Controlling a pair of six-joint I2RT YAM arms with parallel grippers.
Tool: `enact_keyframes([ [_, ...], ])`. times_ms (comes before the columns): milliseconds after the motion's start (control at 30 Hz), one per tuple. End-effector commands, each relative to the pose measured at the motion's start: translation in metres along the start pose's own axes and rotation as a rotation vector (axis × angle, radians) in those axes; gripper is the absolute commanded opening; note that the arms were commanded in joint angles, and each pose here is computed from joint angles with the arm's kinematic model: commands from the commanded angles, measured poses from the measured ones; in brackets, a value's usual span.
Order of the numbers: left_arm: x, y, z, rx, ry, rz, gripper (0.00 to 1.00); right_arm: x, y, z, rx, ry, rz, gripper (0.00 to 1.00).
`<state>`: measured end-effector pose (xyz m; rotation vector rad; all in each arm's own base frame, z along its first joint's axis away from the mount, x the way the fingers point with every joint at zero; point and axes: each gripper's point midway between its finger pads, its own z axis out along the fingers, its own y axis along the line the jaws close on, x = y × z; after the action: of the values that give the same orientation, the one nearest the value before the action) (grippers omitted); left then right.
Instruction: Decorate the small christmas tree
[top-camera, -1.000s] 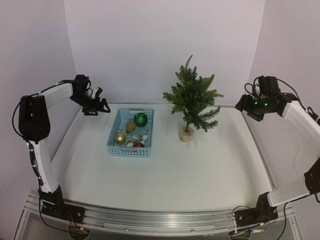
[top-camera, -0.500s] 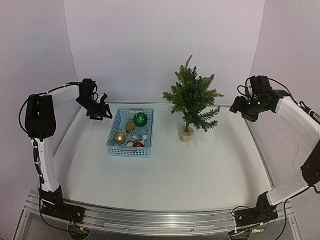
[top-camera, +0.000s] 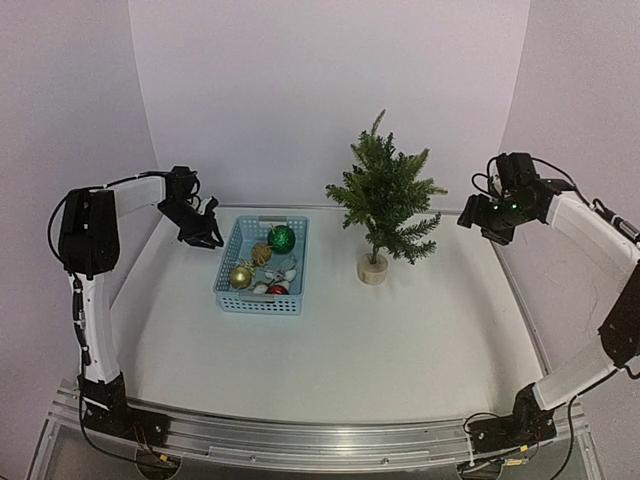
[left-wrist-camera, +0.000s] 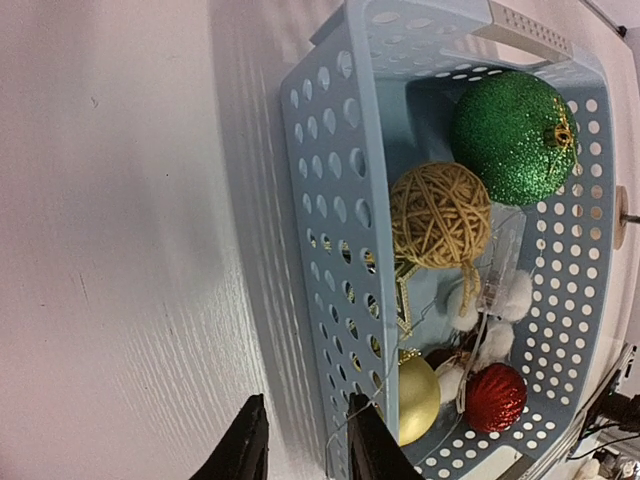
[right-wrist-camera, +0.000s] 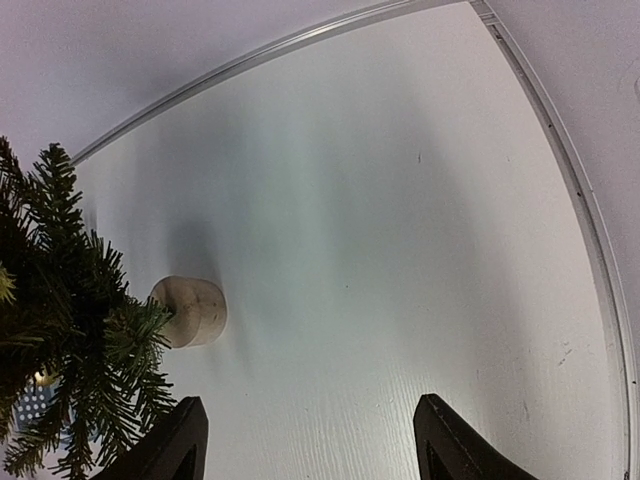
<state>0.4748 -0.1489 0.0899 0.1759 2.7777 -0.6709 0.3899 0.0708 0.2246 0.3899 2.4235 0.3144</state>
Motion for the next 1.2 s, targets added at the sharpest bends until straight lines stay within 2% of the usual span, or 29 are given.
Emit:
enact_keyframes([
  [0, -0.018, -0.015, -0.016, 0.029, -0.049, 0.023, 0.08, -0.014, 0.012, -0.006, -0.030, -0.024, -0.012, 0.71],
  [67, -0.023, -0.021, -0.027, 0.034, -0.070, 0.033, 0.00, -0.016, 0.014, -0.009, -0.038, -0.031, -0.013, 0.71],
  [267, -0.040, -0.065, -0.088, 0.123, -0.207, 0.133, 0.00, -0.036, 0.023, -0.036, -0.071, -0.112, -0.027, 0.70],
  [467, -0.059, -0.152, -0.185, 0.262, -0.478, 0.416, 0.00, -0.073, 0.049, -0.087, -0.162, -0.247, -0.072, 0.70],
  [533, -0.056, -0.185, -0.211, 0.309, -0.533, 0.534, 0.00, -0.084, 0.060, -0.105, -0.208, -0.287, -0.086, 0.70],
  [733, -0.046, -0.266, -0.277, 0.454, -0.654, 0.773, 0.00, -0.104, 0.103, -0.150, -0.418, -0.363, -0.139, 0.69],
  [933, -0.055, -0.309, -0.353, 0.516, -0.871, 0.893, 0.00, -0.101, 0.158, -0.188, -0.691, -0.386, -0.237, 0.69],
  [1033, -0.041, -0.337, -0.368, 0.552, -0.914, 0.969, 0.00, -0.088, 0.188, -0.206, -0.838, -0.379, -0.307, 0.69],
  [1167, -0.011, -0.378, -0.356, 0.665, -0.849, 1.012, 0.00, -0.068, 0.219, -0.231, -1.012, -0.374, -0.387, 0.72],
])
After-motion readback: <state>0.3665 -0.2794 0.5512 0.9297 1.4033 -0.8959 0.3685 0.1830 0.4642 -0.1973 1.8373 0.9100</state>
